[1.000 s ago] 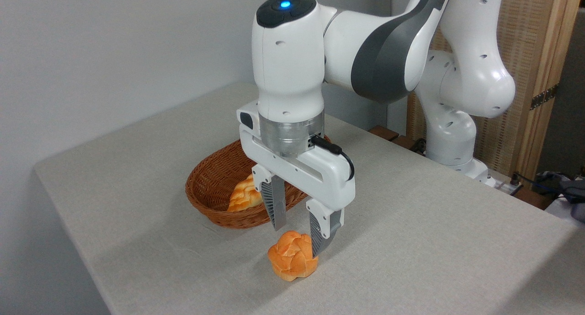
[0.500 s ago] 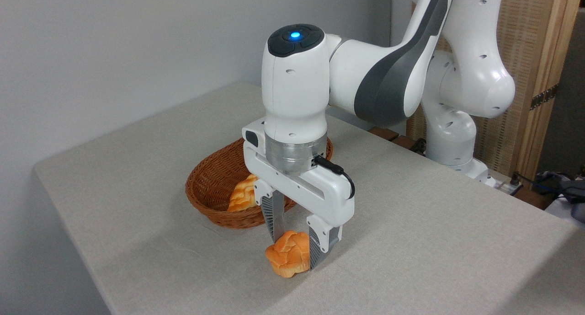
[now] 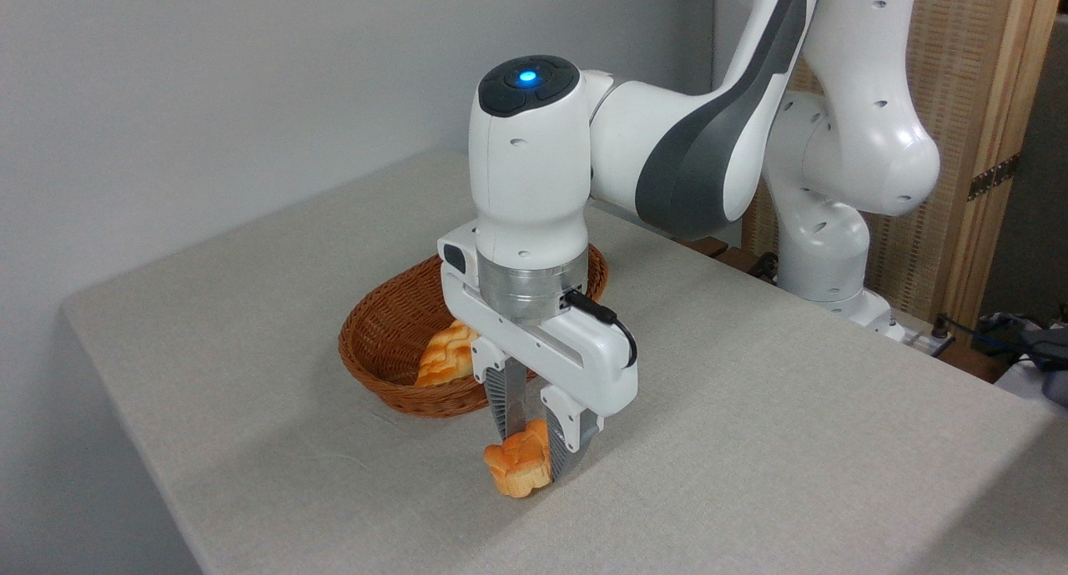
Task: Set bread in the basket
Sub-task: 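Close the gripper on the round orange bun, then lift the held bun and carry it over the basket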
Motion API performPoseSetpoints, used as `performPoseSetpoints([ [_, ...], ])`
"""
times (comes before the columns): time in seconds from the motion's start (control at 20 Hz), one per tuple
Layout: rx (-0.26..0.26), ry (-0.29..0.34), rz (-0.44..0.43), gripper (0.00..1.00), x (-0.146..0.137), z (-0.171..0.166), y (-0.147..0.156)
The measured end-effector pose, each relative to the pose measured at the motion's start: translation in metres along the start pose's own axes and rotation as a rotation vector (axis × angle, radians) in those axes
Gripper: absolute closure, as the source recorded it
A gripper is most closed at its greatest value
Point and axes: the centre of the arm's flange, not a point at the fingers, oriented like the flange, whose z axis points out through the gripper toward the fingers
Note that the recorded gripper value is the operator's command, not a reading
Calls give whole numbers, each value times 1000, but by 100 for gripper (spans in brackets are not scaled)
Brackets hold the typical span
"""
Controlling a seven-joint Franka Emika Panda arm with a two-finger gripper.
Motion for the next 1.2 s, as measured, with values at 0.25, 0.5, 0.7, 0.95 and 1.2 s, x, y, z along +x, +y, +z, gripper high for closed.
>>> performPoseSetpoints([
  [0.25,0,0,0,74,0,0,0],
  [0.5,0,0,2,79,0,0,0],
  [0.7,1,1,2,80,0,-2,0],
  [0.95,-22,-11,3,80,7,-33,-6],
  [1.2,-100,-19,2,78,14,-100,-6],
])
